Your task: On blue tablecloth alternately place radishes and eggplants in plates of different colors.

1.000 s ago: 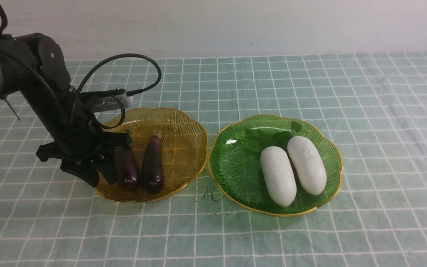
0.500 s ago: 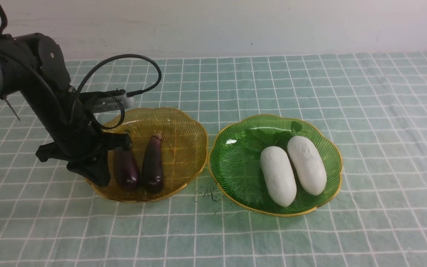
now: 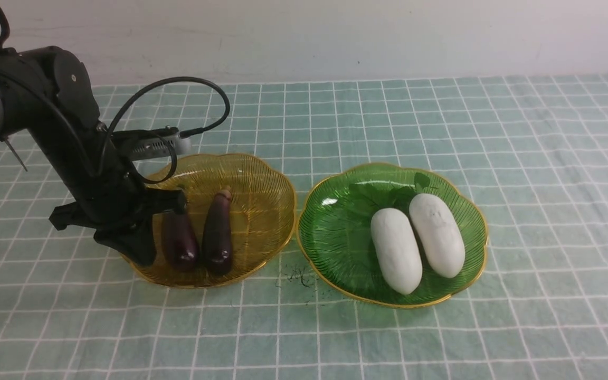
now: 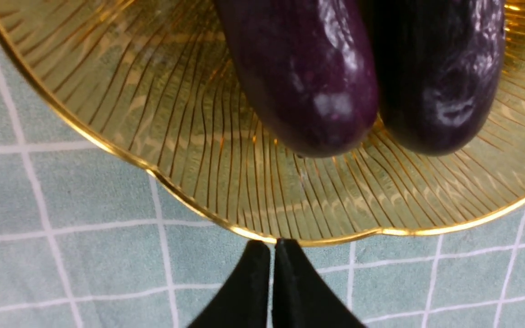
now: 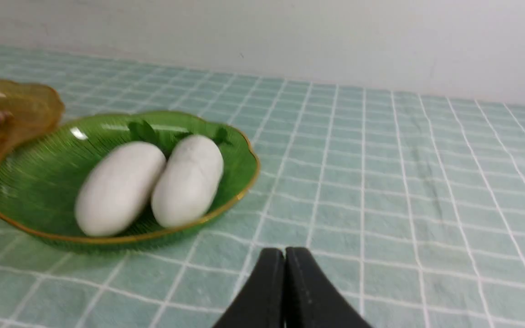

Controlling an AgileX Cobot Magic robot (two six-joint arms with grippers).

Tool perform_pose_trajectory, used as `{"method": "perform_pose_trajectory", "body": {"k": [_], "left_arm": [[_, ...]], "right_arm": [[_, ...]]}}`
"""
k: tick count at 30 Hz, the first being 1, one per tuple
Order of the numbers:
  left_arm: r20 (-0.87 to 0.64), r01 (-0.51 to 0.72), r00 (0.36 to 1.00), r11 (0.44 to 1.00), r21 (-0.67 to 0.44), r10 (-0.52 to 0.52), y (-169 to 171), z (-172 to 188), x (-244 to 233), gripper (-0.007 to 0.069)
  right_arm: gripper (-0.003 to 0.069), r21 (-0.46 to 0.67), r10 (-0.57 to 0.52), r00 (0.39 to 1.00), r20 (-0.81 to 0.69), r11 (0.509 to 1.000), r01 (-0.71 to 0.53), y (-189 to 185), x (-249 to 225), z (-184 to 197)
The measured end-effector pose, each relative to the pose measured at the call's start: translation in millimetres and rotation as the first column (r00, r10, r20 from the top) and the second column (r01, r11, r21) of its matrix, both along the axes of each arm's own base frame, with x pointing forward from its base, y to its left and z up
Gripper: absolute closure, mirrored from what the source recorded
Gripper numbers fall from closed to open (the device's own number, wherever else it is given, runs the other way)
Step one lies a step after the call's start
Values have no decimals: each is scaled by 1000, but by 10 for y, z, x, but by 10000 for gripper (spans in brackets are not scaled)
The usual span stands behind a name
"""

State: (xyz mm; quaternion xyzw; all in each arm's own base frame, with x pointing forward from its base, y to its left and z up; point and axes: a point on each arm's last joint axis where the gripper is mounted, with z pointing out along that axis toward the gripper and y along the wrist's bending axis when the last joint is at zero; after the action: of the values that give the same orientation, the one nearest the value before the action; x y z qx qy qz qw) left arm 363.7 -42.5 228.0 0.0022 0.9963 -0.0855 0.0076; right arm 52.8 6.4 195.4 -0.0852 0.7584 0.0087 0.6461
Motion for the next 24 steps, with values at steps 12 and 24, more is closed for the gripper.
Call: {"method": "perform_pose_trajectory", "body": {"k": [12,24], "left_arm": [[305,9,952,997,77,-32,125,1108,-550,633],[628,-20,777,998,67,-27,239,2014,-1873,633]], "right_arm": [[673,-6,-74,996,-50,997,73,-38,13,-149],[673,-6,-74,996,-49,997,73,-38,14,-148]]}}
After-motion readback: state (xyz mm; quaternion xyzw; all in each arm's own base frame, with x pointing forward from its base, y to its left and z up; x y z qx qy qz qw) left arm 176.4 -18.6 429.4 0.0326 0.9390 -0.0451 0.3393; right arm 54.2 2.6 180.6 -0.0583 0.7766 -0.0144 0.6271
